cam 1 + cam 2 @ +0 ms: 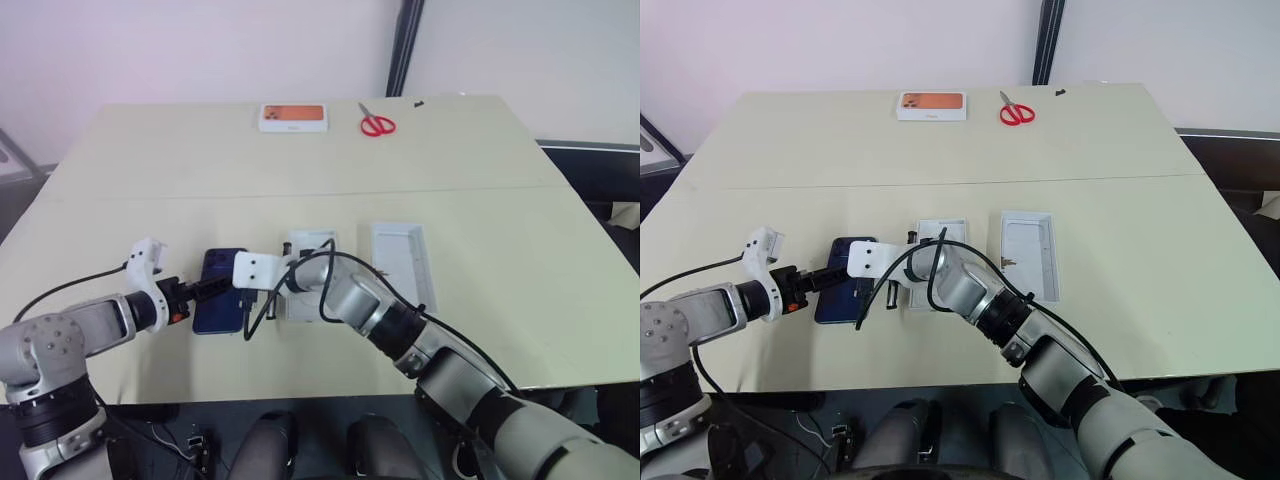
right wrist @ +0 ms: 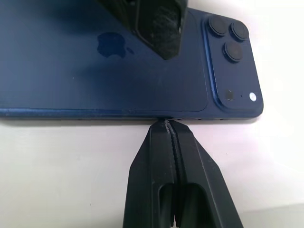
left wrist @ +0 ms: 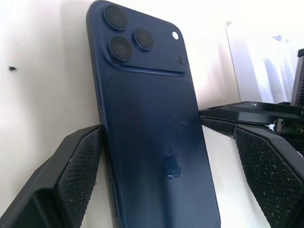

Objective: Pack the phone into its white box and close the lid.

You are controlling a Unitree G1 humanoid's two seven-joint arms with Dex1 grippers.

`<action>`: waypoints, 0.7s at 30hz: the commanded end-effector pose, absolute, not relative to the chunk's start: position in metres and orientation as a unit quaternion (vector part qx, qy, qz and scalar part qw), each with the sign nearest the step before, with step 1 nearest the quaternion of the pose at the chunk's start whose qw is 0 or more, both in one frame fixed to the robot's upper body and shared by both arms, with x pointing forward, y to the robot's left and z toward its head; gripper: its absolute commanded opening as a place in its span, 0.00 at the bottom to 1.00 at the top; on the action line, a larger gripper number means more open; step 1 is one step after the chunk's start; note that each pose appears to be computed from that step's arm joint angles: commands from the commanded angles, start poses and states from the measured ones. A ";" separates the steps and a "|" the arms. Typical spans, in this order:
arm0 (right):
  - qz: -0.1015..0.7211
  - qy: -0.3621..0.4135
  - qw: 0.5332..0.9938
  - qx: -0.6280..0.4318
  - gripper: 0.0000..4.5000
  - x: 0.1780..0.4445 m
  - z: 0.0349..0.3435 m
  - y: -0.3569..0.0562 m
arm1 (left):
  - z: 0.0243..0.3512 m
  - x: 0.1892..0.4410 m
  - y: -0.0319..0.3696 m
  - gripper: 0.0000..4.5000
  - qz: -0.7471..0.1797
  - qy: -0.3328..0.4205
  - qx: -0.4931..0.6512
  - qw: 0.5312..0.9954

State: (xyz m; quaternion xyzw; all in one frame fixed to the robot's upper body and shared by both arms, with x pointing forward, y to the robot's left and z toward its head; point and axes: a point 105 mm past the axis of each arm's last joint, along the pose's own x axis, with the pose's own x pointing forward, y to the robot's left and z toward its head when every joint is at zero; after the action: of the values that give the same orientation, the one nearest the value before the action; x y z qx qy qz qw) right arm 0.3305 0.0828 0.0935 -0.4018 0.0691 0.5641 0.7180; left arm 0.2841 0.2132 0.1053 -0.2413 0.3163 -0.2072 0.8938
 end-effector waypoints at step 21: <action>0.566 0.035 0.721 -0.398 0.00 0.327 0.109 0.089 | 0.106 0.285 0.218 0.47 -0.201 0.320 -0.303 0.875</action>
State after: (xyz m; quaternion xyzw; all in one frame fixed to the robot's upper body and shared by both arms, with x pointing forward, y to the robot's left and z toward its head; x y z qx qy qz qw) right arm 0.3289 0.0843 0.0942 -0.4015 0.0633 0.5650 0.7180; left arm 0.2837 0.2111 0.0995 -0.3016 0.3342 -0.2106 0.8678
